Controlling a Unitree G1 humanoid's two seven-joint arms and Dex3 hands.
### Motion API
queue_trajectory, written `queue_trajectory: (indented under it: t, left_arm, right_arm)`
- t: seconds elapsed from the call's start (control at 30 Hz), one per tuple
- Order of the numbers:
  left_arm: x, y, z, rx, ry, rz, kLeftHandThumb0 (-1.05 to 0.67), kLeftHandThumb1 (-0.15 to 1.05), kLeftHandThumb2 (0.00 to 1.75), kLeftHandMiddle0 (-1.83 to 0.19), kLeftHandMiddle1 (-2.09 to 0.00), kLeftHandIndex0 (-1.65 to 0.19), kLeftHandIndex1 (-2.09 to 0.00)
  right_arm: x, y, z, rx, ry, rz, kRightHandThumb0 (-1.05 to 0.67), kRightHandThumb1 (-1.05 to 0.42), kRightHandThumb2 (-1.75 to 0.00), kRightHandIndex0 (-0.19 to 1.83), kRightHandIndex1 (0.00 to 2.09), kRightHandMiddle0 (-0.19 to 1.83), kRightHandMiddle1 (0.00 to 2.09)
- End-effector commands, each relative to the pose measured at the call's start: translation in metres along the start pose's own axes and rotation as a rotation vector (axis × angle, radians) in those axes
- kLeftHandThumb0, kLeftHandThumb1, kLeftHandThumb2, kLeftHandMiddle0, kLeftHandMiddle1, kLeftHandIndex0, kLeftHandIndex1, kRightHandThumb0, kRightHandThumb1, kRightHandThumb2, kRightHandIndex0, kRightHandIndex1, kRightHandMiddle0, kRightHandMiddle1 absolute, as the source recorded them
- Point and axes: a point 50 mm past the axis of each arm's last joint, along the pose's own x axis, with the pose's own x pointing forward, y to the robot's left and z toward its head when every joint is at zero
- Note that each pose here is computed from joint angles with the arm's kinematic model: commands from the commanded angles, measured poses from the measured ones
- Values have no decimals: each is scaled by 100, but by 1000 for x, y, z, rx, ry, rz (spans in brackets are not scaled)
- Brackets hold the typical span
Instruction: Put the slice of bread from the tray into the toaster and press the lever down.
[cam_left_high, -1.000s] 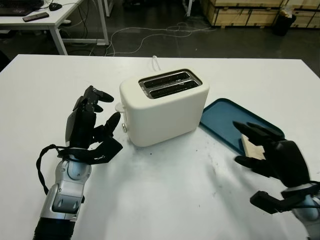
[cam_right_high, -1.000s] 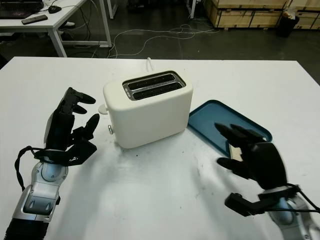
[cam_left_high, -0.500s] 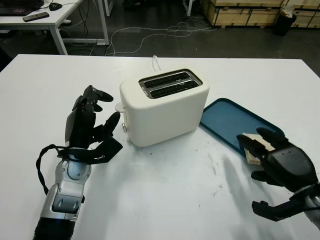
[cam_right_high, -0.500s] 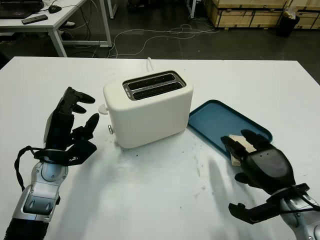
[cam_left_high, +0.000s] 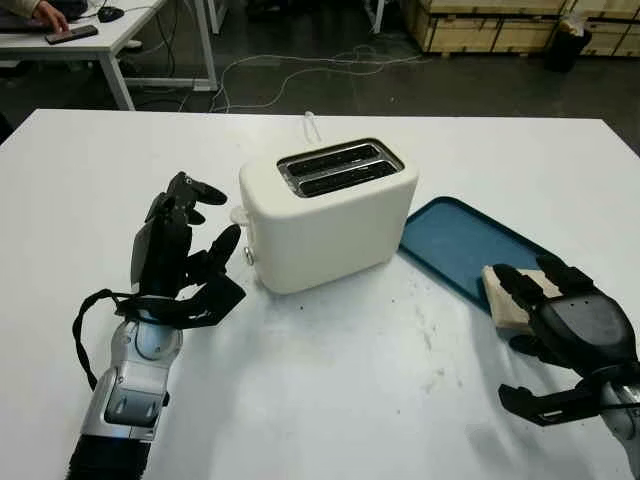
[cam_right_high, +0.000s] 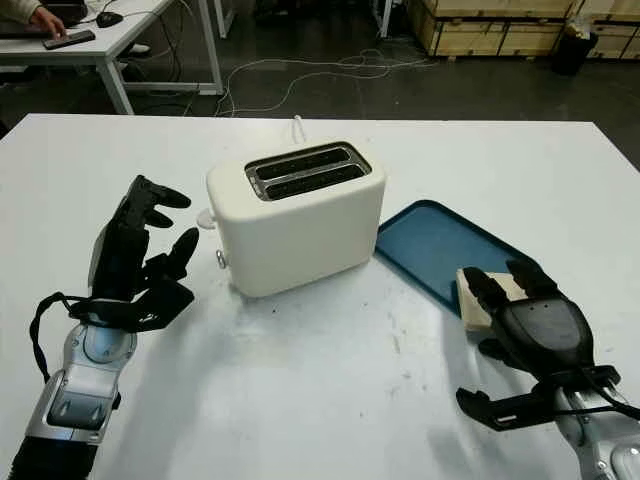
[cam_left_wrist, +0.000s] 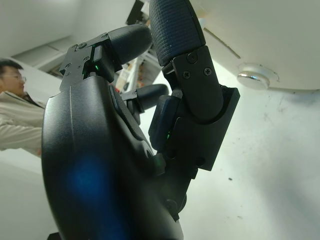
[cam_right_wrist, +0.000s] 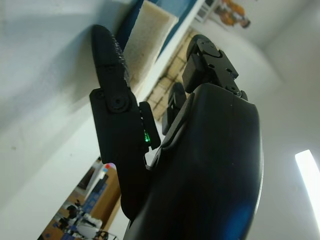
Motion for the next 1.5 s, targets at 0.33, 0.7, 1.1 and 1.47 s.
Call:
queue_trajectory:
  t: [0.33, 0.7, 1.1, 1.47]
  left_arm:
    - [4, 1, 3, -1, -28, -6, -96, 92, 74, -6, -175, 0, -159]
    - [3, 0, 4, -3, -18, -9, -97, 92, 74, -6, -175, 0, -160]
    - [4, -2, 4, -8, -30, -9, -96, 92, 74, -7, -175, 0, -161]
    - [3, -2, 5, -6, -33, -16, -96, 92, 74, -7, -175, 0, -161]
  right_arm:
    - [-1, 27, -1, -41, -4, -143, -27, -90, 0, 78, 12, 66, 9]
    - [0, 26, 4, -62, -52, -203, -34, -92, -9, 60, 174, 51, 151]
    - [17, -4, -5, 109, -84, -263, -32, -92, -13, 60, 167, 64, 122]
    - [39, -75, -15, 63, -146, -499, -33, -92, -9, 61, 162, 66, 119]
